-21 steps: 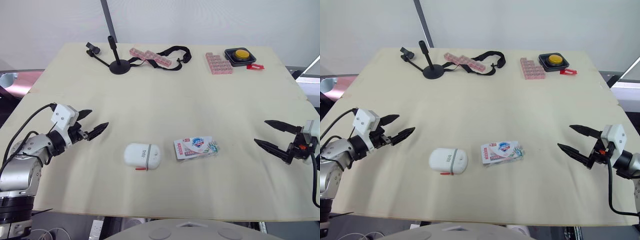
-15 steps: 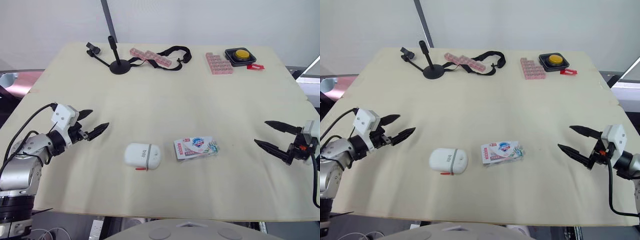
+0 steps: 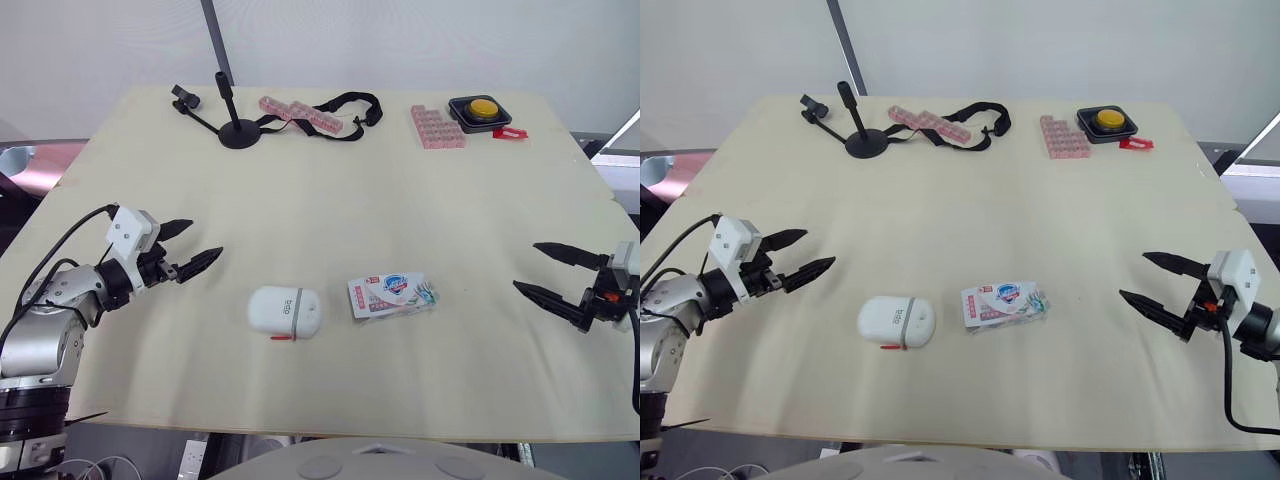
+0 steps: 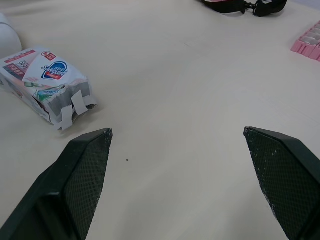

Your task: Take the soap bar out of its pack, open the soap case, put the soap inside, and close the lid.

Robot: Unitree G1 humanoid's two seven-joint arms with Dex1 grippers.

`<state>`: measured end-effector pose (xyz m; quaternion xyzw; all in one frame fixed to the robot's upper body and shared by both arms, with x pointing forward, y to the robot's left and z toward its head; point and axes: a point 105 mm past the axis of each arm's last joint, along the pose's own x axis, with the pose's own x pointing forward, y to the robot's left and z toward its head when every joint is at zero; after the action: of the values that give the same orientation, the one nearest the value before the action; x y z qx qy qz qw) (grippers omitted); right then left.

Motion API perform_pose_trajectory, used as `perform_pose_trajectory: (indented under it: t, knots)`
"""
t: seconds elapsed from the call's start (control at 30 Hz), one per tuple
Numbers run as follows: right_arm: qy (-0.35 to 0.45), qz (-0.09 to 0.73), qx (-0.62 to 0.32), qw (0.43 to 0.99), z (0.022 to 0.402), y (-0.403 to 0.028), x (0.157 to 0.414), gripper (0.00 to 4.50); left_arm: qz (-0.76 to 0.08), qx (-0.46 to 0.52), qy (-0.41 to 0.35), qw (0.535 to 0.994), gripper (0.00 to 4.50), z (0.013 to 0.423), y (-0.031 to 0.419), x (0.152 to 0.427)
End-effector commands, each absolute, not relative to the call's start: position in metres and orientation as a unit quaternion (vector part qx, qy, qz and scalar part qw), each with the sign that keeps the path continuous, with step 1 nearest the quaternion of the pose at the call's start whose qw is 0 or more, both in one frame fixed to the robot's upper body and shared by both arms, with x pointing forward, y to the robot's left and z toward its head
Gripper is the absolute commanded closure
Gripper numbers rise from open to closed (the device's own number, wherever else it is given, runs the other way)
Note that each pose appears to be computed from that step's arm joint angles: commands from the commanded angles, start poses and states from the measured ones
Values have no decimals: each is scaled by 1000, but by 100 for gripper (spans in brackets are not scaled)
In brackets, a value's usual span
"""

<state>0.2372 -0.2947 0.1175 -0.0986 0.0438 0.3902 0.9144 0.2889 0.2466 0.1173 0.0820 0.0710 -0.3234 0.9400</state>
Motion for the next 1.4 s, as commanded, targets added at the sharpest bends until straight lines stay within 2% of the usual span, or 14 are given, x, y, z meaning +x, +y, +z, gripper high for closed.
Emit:
perform_pose_trajectory:
  t: [0.03, 0.23, 0.4, 0.73, 0.93, 1.4]
  knots:
    - [30, 395, -125, 910, 132, -298, 239, 0, -333, 84, 46, 938, 4, 132, 244, 292]
    - [25, 443, -154, 883, 152, -287, 251, 0, -404, 79, 18, 911, 4, 154, 220, 292]
    - [79, 576, -239, 778, 156, -251, 249, 0, -548, 107, 14, 829, 4, 162, 177, 261]
    - [103, 676, -284, 672, 144, -186, 264, 0, -661, 85, 17, 746, 4, 147, 131, 222]
    - [120, 692, -305, 643, 124, -172, 270, 0, -679, 87, 19, 729, 4, 136, 124, 214]
    - [112, 685, -288, 659, 106, -152, 278, 0, -674, 84, 9, 734, 4, 134, 119, 211]
